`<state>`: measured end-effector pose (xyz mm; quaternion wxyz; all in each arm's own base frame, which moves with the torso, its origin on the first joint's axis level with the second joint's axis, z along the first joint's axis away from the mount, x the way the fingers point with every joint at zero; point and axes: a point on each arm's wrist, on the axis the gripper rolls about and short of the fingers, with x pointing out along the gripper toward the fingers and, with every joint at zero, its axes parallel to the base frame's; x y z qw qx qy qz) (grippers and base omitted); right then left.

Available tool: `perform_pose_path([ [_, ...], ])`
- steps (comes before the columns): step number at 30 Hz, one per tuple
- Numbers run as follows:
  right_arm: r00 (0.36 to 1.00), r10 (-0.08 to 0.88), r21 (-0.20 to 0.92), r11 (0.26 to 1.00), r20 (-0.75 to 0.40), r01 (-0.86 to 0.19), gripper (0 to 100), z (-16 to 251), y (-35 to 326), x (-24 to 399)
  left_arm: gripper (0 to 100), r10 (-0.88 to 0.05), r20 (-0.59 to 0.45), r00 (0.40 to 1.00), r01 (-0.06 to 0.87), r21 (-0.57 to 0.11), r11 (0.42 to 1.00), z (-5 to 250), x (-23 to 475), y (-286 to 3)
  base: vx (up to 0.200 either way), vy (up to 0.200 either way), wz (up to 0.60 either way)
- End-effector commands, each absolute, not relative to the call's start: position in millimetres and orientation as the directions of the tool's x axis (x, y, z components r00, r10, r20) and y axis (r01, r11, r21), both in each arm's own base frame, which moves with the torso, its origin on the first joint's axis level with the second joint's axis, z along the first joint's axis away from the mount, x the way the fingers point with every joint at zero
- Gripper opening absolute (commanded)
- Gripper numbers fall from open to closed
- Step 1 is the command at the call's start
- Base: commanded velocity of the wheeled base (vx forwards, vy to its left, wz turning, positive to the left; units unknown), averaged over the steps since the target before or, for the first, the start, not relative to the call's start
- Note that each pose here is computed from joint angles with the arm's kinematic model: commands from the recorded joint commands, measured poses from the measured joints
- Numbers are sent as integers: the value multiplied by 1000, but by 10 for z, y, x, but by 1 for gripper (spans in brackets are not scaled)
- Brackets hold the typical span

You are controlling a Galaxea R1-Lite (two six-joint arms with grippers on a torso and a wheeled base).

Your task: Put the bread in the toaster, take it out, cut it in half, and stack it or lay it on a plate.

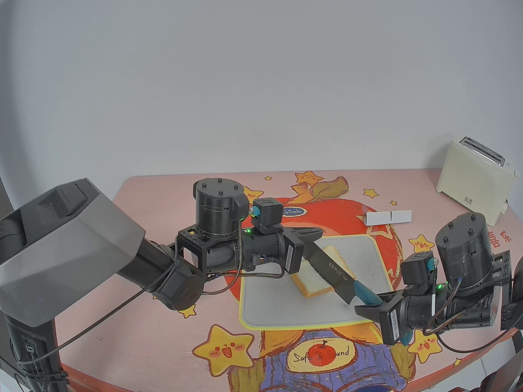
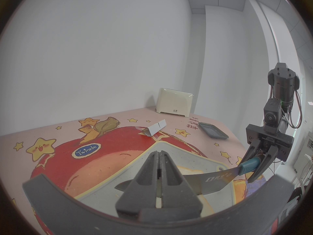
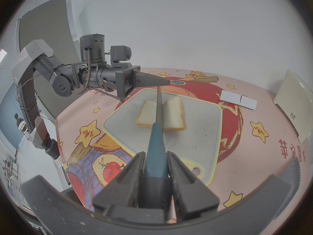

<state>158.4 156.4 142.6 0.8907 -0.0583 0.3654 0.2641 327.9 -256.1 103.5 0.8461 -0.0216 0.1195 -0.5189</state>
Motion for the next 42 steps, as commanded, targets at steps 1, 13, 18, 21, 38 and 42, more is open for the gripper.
perform_pose_path([
  [1,591,427,88,854,-684,-513,0,1418,1565,1585,0,-885,-166,436,875,-154,460,1075,3276,-2556,0,0,0],
  [13,593,429,91,854,-681,-513,0,1426,1566,1586,0,-885,-161,437,875,-152,459,1106,3264,-2547,0,0,0],
  [18,594,429,92,854,-680,-512,0,1428,1567,1586,0,-885,-166,436,875,-154,460,1080,3269,-2551,0,0,0],
  [21,596,431,93,854,-678,-512,0,1430,1569,1588,0,-885,-166,436,874,-156,460,1080,3269,-2551,0,0,0],
  [38,604,437,98,854,-667,-511,0,1453,1565,1589,0,-881,-178,438,870,-162,465,1023,3289,-2550,0,0,0],
  [42,609,442,102,854,-659,-511,0,1476,1563,1587,0,-881,-178,438,870,-162,465,1023,3289,-2550,0,0,0],
])
